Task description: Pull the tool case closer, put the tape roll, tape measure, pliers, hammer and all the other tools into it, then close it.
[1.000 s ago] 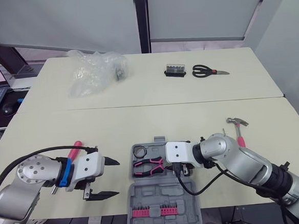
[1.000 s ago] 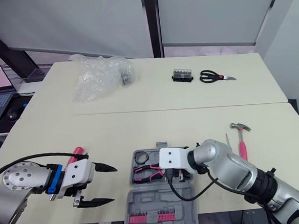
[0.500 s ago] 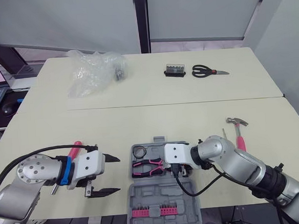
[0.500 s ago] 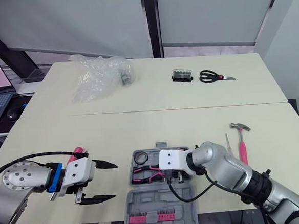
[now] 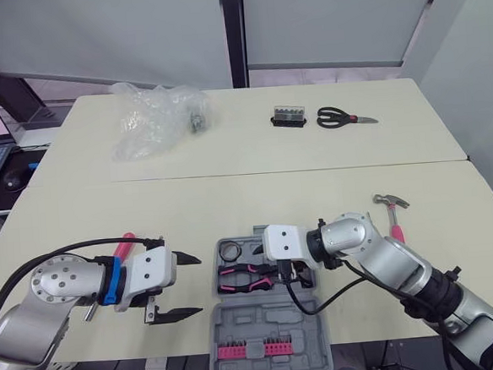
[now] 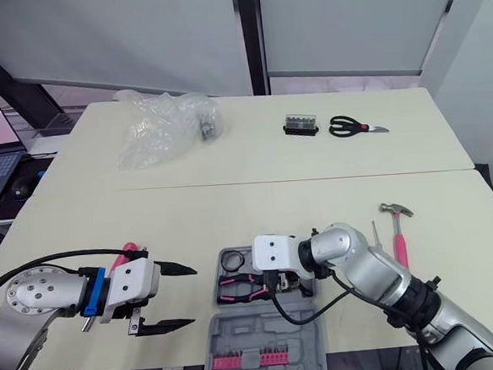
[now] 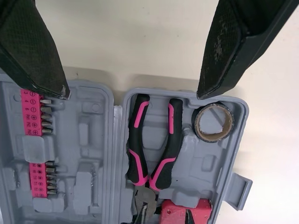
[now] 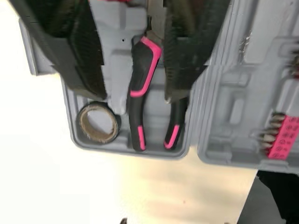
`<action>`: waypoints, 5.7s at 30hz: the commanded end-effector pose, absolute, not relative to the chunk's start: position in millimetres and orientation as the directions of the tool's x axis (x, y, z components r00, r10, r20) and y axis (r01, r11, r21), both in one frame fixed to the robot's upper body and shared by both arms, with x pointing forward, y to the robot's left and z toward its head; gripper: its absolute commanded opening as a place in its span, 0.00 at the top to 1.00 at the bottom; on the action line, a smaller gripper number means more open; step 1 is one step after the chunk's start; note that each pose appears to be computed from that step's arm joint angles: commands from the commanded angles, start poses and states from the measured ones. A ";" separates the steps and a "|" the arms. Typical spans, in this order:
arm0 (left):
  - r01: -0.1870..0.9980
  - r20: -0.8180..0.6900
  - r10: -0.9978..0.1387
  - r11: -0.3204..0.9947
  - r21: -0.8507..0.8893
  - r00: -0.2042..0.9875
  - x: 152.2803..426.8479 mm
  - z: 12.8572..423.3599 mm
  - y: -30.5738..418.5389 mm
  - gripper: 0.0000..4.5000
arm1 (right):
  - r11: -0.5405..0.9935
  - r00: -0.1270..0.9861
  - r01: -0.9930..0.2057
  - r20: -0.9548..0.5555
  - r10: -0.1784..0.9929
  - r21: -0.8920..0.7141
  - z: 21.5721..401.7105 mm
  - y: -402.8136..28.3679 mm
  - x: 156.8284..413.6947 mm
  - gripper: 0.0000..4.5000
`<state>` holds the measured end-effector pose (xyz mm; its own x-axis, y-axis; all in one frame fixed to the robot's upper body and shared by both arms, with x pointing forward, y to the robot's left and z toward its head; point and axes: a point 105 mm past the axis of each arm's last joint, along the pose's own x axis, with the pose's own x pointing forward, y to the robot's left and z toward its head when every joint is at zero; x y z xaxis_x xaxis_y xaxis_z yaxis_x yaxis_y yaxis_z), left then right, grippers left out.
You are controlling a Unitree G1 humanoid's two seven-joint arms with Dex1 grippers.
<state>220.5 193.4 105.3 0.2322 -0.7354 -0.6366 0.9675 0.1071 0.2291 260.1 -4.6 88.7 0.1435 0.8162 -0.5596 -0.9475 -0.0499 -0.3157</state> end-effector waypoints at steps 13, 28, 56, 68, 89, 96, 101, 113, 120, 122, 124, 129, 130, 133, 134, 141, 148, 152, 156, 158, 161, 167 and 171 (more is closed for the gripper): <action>0.957 -0.606 -0.750 0.129 0.259 0.265 218.9 111.2 187.5 0.00 | -0.086 0.152 -0.941 -0.636 0.756 -0.327 52.0 7.0 268.1 1.00; 0.925 -0.569 -0.730 0.268 0.271 0.378 224.6 101.0 208.0 0.00 | -0.046 0.171 -0.923 -0.514 0.841 -0.381 62.5 11.2 263.0 1.00; 0.941 -0.546 -0.767 0.286 0.180 0.338 207.2 21.0 197.8 0.99 | -0.021 0.159 -0.967 -0.662 0.733 -0.255 34.7 -135.4 229.5 1.00; 0.957 -0.533 -0.795 0.229 0.177 0.289 222.8 7.6 169.4 0.99 | -0.073 0.096 -0.970 -0.641 0.761 -0.232 18.4 -107.1 224.4 1.00; 0.933 -0.518 -0.777 0.277 0.230 0.358 267.2 18.2 161.1 0.99 | 0.042 0.265 -0.927 -0.572 0.776 -0.372 34.6 -90.7 273.4 1.00; 0.922 -0.525 -0.759 0.292 0.255 0.385 282.9 19.4 162.6 0.99 | 0.035 0.265 -0.923 -0.569 0.778 -0.383 32.5 -85.0 277.0 1.00; 0.921 -0.532 -0.754 0.291 0.257 0.386 283.7 17.1 163.5 0.99 | 0.042 0.280 -0.917 -0.566 0.776 -0.396 32.7 -84.2 281.9 1.00; 0.924 -0.542 -0.750 0.287 0.252 0.381 282.5 13.5 162.2 0.99 | 0.048 0.296 -0.910 -0.564 0.771 -0.412 34.0 -83.4 290.1 1.00; 0.924 -0.549 -0.744 0.291 0.247 0.381 282.0 11.9 163.7 0.99 | 0.049 0.299 -0.909 -0.565 0.769 -0.415 34.5 -84.0 291.9 1.00; 0.924 -0.550 -0.743 0.292 0.246 0.381 281.8 11.7 164.4 0.99 | 0.048 0.299 -0.910 -0.570 0.766 -0.412 34.5 -84.6 291.8 1.00; 0.925 -0.557 -0.739 0.293 0.241 0.379 281.2 11.4 166.3 0.99 | 0.067 0.314 -0.910 -0.574 0.756 -0.409 35.2 -86.9 293.4 1.00; 0.922 -0.562 -0.731 0.309 0.232 0.386 281.4 16.3 174.3 0.99 | 0.109 0.359 -0.902 -0.587 0.726 -0.417 38.6 -101.0 298.1 1.00; 0.919 -0.562 -0.727 0.318 0.234 0.394 282.0 18.4 177.7 0.99 | 0.119 0.370 -0.899 -0.587 0.720 -0.421 40.3 -105.5 299.2 1.00; 0.904 -0.564 -0.707 0.345 0.252 0.427 285.1 23.0 187.4 0.99 | 0.140 0.395 -0.892 -0.592 0.703 -0.429 44.2 -117.6 301.0 1.00; 0.899 -0.562 -0.703 0.352 0.259 0.437 286.3 24.0 189.4 0.99 | 0.143 0.399 -0.891 -0.593 0.699 -0.431 45.1 -120.5 301.2 1.00; 0.875 -0.545 -0.685 0.380 0.299 0.483 287.9 35.0 203.3 0.99 | 0.155 0.420 -0.881 -0.586 0.693 -0.448 57.7 -135.7 297.9 1.00; 0.775 -0.404 -0.662 0.555 0.302 0.631 271.9 96.0 252.3 0.96 | 0.296 0.516 -0.837 -0.485 0.706 -0.460 98.7 -166.7 287.1 1.00; 0.655 -0.376 -0.546 0.699 0.288 0.748 251.0 119.3 303.8 0.73 | 0.404 0.603 -0.793 -0.495 0.625 -0.456 114.9 -211.2 281.3 1.00; 0.512 -0.414 -0.402 0.836 0.197 0.817 215.5 118.2 359.3 0.45 | 0.474 0.645 -0.763 -0.559 0.521 -0.439 118.5 -259.4 270.8 0.81; 0.411 -0.449 -0.298 0.894 0.178 0.843 194.8 112.3 391.6 0.33 | 0.512 0.660 -0.743 -0.595 0.459 -0.431 120.9 -285.6 264.1 0.70; 0.339 -0.495 -0.224 0.928 0.155 0.839 174.2 103.5 414.2 0.12 | 0.533 0.646 -0.741 -0.648 0.403 -0.408 122.3 -311.9 252.9 0.54; 0.343 -0.532 -0.253 0.936 0.076 0.808 163.9 89.9 408.6 0.00 | 0.548 0.564 -0.777 -0.729 0.387 -0.310 119.0 -323.5 237.4 0.18; 0.335 -0.530 -0.250 0.940 0.069 0.810 165.3 89.2 407.0 0.00 | 0.562 0.564 -0.773 -0.724 0.398 -0.293 120.8 -320.5 239.7 0.01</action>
<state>162.9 407.8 82.5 0.7972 -0.2513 -0.5489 0.3346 0.9407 0.0553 235.9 -324.2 107.9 0.5482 0.3867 -0.7416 -0.7712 0.5768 -0.2693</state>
